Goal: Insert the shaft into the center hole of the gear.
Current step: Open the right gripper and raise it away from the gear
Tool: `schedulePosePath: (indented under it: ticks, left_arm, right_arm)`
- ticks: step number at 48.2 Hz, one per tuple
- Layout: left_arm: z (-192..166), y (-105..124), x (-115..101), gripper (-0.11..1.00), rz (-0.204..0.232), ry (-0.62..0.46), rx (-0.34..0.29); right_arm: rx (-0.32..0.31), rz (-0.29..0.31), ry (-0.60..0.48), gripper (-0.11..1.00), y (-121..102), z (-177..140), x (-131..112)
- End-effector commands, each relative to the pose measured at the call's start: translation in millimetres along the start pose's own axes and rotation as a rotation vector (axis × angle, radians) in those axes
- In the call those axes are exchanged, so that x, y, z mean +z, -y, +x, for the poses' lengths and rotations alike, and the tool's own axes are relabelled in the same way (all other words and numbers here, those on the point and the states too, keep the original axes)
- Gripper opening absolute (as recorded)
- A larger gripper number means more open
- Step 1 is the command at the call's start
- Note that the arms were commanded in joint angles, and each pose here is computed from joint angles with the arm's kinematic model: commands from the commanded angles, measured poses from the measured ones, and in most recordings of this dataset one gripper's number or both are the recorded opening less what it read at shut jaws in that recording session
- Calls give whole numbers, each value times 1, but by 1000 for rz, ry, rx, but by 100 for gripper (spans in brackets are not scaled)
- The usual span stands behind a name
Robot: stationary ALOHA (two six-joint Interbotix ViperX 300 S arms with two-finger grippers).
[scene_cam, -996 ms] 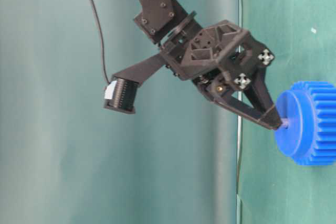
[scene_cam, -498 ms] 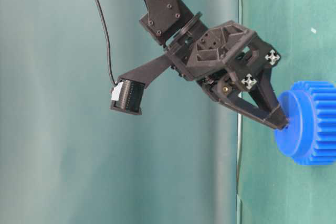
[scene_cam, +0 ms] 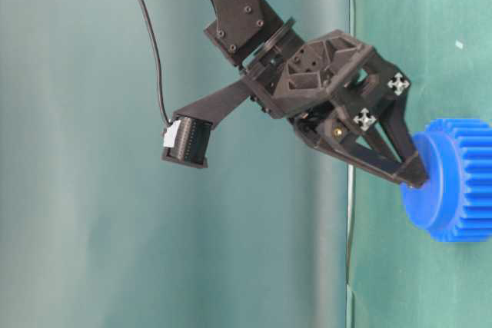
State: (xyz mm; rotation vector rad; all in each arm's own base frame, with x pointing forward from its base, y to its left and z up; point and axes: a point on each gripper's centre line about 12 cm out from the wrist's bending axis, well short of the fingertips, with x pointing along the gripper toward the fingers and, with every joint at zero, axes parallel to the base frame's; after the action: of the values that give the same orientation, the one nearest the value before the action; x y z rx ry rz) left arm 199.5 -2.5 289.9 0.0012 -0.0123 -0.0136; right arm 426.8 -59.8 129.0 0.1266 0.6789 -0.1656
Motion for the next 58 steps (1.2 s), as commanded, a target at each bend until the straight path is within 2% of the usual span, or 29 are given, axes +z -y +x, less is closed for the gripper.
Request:
schedulePosePath:
  ticks: [1, 4, 6, 11, 29, 38, 58]
  left_arm:
    - [3, 1, 10, 0, 1, 23, -4]
    - [3, 1, 9, 0, 1, 21, -4]
    - [3, 1, 10, 0, 1, 25, -4]
    - [3, 1, 9, 0, 1, 21, -4]
    - [2, 1, 11, 0, 1, 28, -4]
    - [2, 1, 11, 0, 1, 29, -4]
    - [2, 1, 11, 0, 1, 29, -4]
  right_arm:
    - [3, -1, 44, 79, -1, -6, 15]
    - [4, 0, 52, 93, -1, -9, 17]
    - [5, 0, 58, 96, -2, -12, 19]
    - [7, -1, 83, 91, -2, -22, 27]
    - [18, -30, 210, 91, -5, -91, 63]
    - [21, -28, 252, 91, -5, -120, 57]
    - [29, 17, 378, 91, -1, -178, 25]
